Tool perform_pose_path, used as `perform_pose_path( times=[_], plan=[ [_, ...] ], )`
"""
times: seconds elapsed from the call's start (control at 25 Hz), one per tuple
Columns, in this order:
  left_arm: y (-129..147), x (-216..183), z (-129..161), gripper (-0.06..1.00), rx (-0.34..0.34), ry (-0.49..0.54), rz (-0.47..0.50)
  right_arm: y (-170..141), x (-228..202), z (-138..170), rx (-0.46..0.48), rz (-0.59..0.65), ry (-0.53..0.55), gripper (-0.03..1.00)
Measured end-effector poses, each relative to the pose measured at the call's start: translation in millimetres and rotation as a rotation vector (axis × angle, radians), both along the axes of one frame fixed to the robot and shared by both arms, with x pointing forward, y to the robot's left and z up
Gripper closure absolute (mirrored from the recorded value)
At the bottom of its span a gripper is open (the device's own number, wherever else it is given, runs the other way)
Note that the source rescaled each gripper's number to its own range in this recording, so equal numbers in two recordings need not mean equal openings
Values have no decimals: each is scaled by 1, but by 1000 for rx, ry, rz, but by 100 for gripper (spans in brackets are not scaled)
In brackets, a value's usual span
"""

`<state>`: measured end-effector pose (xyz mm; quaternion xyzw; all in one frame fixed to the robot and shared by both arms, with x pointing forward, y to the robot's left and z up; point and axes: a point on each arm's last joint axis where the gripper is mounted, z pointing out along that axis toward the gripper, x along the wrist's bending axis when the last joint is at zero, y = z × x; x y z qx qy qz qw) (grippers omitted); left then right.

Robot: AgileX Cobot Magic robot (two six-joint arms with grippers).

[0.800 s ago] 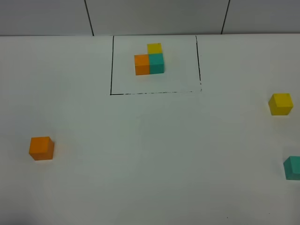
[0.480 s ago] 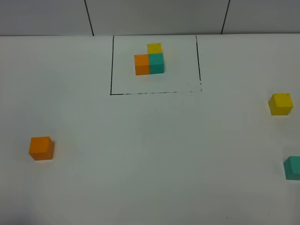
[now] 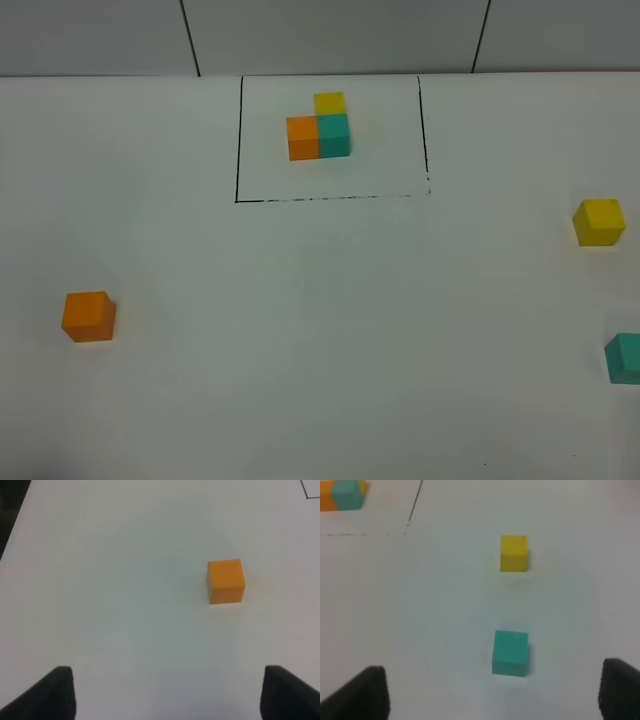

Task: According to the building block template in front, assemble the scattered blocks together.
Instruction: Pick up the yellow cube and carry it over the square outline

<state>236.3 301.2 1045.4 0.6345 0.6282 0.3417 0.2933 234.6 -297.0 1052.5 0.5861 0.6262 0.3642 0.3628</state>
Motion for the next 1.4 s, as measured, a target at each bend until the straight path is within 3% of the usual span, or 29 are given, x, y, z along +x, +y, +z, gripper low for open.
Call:
perform_pose_path(
  times=[0.72,0.84,1.08,1.28,1.4],
  plan=[
    [0,0,0,-6,0,0,0,0,0,1,0,0,-4,25],
    [0,0,0,-6,0,0,0,0,11,13,-4,-3,10,20],
    [0,0,0,-6,0,0,0,1,96,42,-11,-5,235,-1],
    [0,0,0,-6,0,0,0,1,209,45,-48,12,453,-3],
    [0,0,0,-6,0,0,0,2,272,39,-70,33,524,-3]
  ],
)
